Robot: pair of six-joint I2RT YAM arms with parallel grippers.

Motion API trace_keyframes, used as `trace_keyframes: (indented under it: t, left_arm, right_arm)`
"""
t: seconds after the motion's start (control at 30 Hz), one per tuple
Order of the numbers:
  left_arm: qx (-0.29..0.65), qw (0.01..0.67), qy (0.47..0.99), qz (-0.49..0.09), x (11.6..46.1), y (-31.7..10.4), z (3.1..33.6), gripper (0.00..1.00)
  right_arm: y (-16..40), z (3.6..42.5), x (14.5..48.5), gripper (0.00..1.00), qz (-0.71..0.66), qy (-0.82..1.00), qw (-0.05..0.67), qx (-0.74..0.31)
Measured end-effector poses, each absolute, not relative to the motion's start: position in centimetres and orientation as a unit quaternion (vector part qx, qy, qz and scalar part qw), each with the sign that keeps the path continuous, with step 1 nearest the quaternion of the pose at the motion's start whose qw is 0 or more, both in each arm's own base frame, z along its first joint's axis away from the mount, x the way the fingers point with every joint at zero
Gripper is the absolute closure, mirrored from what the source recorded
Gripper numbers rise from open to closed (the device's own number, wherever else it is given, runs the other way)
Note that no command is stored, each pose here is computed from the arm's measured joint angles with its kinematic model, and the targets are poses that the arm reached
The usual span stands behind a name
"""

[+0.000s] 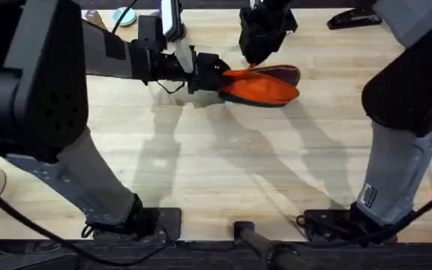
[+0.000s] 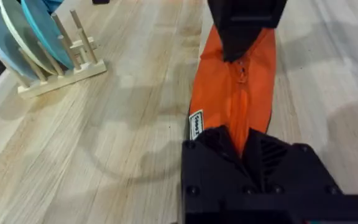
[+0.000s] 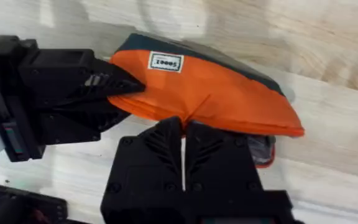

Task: Unzip the bag, pick up the pens from the table one at a time and place them inside, then zip the bag closed.

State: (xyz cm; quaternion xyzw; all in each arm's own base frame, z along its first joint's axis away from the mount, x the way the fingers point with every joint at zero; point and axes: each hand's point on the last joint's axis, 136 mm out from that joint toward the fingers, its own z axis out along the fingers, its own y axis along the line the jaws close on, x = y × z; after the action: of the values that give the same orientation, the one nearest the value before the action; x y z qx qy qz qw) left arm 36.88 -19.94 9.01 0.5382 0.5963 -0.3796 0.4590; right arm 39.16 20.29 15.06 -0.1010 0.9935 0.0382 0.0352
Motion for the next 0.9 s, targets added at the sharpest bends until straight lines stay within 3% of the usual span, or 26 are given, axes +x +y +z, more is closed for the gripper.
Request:
trace_keyframes:
  t: [0.7,0.9]
  left_arm:
    - [0.539,0.462,0.593,-0.38,36.9,-19.9,9.2,0.959]
    - [0.537,0.461,0.595,-0.38,36.9,-19.8,9.1,0.96]
  right_arm:
    - [19.0,16.8,38.9,0.968,0.025,0.994,0.048,-0.098]
    - [15.1,17.9,39.2,0.968,0.004,0.996,0.048,-0.069]
